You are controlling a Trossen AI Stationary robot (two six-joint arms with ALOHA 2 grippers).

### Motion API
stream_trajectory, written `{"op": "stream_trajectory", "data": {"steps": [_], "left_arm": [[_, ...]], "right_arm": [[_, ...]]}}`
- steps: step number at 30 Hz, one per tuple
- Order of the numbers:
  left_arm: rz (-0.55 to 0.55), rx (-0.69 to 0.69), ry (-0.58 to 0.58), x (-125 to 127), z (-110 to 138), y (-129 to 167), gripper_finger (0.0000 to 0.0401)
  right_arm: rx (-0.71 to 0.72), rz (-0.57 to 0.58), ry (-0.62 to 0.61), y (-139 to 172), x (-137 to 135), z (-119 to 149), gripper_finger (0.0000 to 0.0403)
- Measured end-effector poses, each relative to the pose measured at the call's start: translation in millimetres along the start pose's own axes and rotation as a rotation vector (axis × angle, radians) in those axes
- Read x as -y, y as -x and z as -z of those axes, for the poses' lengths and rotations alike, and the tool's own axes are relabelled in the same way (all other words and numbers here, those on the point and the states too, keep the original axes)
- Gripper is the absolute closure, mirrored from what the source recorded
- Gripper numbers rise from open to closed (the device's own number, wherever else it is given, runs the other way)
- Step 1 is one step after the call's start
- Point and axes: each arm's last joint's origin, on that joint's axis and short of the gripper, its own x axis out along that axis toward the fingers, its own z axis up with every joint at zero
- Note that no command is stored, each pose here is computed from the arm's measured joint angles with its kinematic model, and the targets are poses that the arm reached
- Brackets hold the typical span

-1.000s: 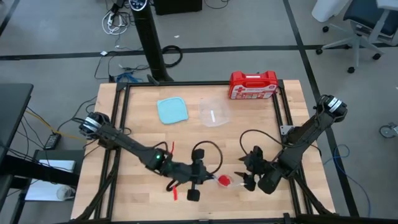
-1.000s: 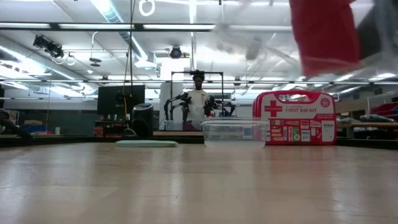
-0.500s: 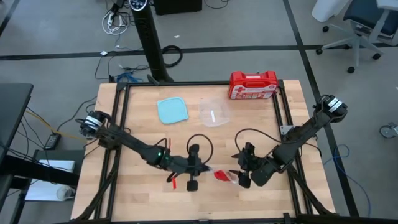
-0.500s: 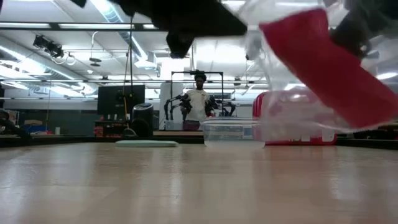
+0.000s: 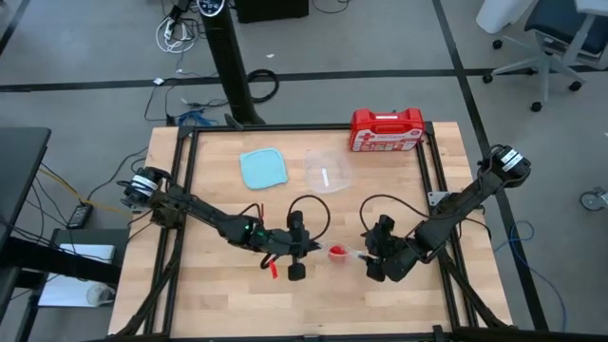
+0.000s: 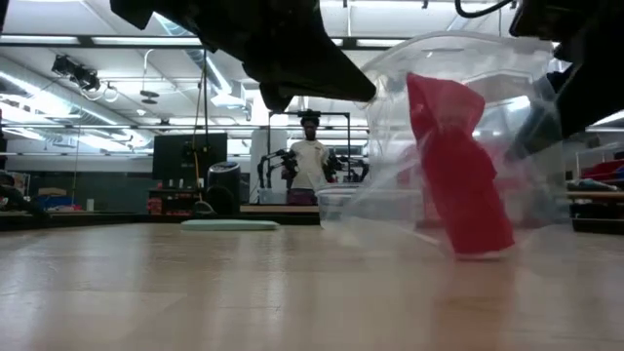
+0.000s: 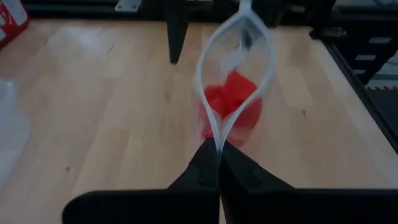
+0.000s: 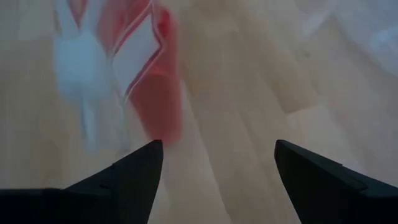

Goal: Roll bandage
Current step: Close the transparent zip bag

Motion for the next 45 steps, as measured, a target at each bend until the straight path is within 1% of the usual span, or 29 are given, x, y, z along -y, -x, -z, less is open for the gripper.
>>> {"op": "stream_trajectory", "data": {"steps": [6, 10, 13, 18, 22, 25, 27, 30, 39, 45], "left_arm": [[-0.005, -0.004, 0.002, -0.2, 0.5, 0.0, 0.0401], [-0.007, -0.009, 0.001, -0.3, 1.0, 0.0, 0.0401], [-0.007, -0.008, 0.001, -0.4, 0.9, 0.0, 0.0401], [-0.006, 0.004, 0.005, -0.1, -0.3, 0.0, 0.0401], [0.006, 0.022, 0.01, 0.5, -2.3, 0.0, 0.0401], [0.008, 0.024, 0.009, 0.6, -2.6, 0.0, 0.0401], [0.01, 0.024, 0.008, 0.7, -2.5, 0.0, 0.0401], [0.014, 0.023, 0.009, 0.8, -2.5, 0.0, 0.0401], [0.019, 0.01, 0.005, 0.8, -1.3, 0.0, 0.0401], [0.057, -0.001, 0.001, 1.6, -1.9, 1.3, 0.0401]], "right_arm": [[-0.035, -0.067, 0.009, 4.9, -6.1, 4.6, 0.0095], [-0.06, -0.124, -0.016, 10.7, -5.8, 2.0, 0.0095], [-0.033, -0.173, -0.037, 16.8, -6.4, -3.7, 0.0095], [0.059, -0.245, -0.048, 23.4, -10.3, -15.2, 0.0095], [0.135, -0.186, -0.041, 20.9, -9.1, -20.0, 0.0095], [0.156, -0.147, -0.035, 18.8, -6.4, -21.8, 0.0097], [0.168, -0.134, -0.027, 18.5, -5.9, -22.6, 0.0105], [0.176, -0.137, -0.02, 18.7, -6.4, -23.2, 0.0138], [0.17, -0.13, 0.004, 18.0, -5.5, -21.7, 0.0309], [0.169, -0.131, 0.025, 18.0, -5.6, -21.5, 0.039]]}}
